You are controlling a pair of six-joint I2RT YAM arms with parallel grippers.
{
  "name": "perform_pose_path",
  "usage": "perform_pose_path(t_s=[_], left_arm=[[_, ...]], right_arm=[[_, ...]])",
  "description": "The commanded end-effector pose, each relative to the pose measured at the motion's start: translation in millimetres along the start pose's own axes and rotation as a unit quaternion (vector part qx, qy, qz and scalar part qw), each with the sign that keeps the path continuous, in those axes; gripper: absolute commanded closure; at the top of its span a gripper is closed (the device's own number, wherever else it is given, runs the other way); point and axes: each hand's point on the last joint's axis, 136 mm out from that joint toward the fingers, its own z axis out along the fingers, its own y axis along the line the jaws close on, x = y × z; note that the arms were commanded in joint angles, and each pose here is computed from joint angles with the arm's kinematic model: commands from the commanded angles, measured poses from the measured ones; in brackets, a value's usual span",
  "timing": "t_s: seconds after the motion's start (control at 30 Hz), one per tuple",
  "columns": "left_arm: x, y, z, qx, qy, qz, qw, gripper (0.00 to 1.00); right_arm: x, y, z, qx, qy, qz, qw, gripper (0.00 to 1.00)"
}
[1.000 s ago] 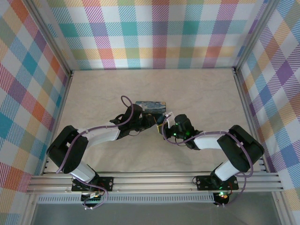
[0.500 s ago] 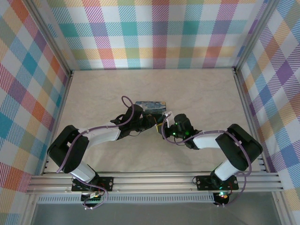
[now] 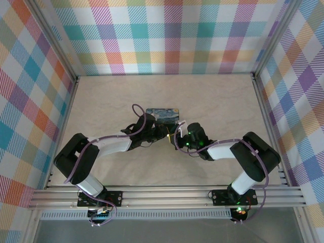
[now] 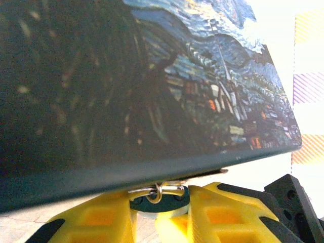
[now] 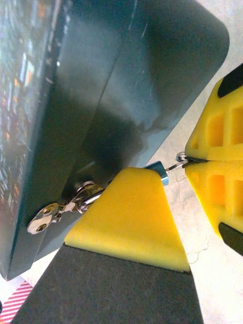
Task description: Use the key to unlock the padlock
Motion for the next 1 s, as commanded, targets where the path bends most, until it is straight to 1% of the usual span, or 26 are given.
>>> perform_pose_path(t_s=[0.0, 0.07, 0.13, 0.2, 0.33, 0.5, 0.7, 0.8, 0.97], left_arm=[[19.8, -21.9, 2.4, 0.04, 0.039, 0.011, 0.998, 0.73], [18.7, -18.8, 2.4, 0.032, 0.035, 0.012, 0.999, 0.73], [17.9, -16.7, 2.1, 0.026, 0.032, 0.011, 0.999, 0.69], [17.8, -13.1, 2.4, 0.018, 0.031, 0.007, 0.999, 0.61], [15.5, -13.4, -0.5, 0.016, 0.024, 0.002, 1.0, 0.55], [8.8, -12.8, -12.9, 0.008, 0.005, 0.002, 1.0, 0.48], [4.9, -9.9, -27.0, -0.007, -0.008, -0.003, 1.0, 0.34], [4.2, -6.4, -33.0, -0.01, -0.017, -0.013, 1.0, 0.31], [-1.6, -0.8, -45.9, -0.007, -0.045, -0.037, 0.998, 0.3]], right_arm=[[-58.6, 31.4, 1.0, -0.058, -0.089, -0.021, 0.994, 1.0], [-53.0, 27.6, 1.1, -0.05, -0.082, -0.016, 0.995, 1.0], [-44.4, 22.4, 0.6, -0.04, -0.07, -0.009, 0.997, 1.0], [-34.7, 18.9, -1.1, -0.034, -0.058, 0.001, 0.998, 1.0], [-13.8, 10.6, -5.1, -0.022, -0.037, 0.022, 0.999, 1.0], [4.1, 5.8, -11.4, -0.015, -0.019, 0.041, 0.999, 1.0], [19.0, 4.5, -16.7, -0.014, 0.002, 0.052, 0.999, 1.0], [25.1, 5.7, -18.0, -0.019, 0.012, 0.064, 0.998, 1.0], [26.4, 9.5, -20.4, -0.022, 0.023, 0.091, 0.995, 1.0]])
